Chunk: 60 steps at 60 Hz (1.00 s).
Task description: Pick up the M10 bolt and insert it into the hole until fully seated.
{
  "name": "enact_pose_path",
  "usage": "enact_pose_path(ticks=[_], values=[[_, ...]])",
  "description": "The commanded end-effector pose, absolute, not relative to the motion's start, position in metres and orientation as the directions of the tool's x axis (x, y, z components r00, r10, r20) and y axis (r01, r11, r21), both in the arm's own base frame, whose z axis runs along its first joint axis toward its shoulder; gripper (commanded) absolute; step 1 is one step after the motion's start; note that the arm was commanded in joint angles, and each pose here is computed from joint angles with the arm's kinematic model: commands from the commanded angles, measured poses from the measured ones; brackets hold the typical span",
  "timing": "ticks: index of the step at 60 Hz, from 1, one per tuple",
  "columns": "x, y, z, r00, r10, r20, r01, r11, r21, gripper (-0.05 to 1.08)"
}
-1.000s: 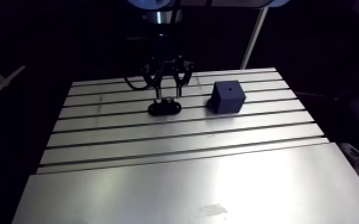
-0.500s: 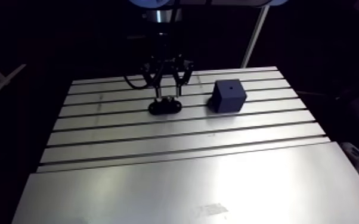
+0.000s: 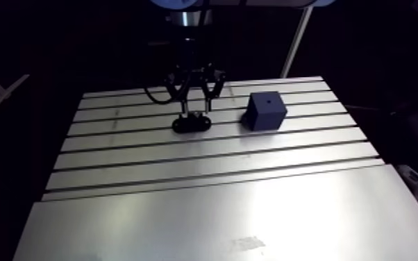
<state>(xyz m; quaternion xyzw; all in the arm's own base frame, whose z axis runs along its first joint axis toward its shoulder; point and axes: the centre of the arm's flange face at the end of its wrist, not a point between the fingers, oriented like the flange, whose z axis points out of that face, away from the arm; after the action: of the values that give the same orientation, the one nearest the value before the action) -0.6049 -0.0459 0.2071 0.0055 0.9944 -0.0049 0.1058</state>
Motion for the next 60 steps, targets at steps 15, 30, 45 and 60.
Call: enact_pose_path(ticks=[15, 30, 45, 60], values=[[-0.6051, -0.0458, 0.2038, -0.976, 0.006, -0.216, 0.008, 1.000, -0.010, 0.47], [-0.6052, -0.0458, 0.2000, -0.975, 0.002, -0.223, 0.005, 1.000, -0.012, 0.49], [-0.6059, -0.0457, 0.2009, -0.975, 0.001, -0.220, 0.003, 1.000, -0.012, 0.53], [-0.6056, -0.0457, 0.2005, -0.975, 0.000, -0.222, 0.003, 1.000, -0.012, 0.56]])
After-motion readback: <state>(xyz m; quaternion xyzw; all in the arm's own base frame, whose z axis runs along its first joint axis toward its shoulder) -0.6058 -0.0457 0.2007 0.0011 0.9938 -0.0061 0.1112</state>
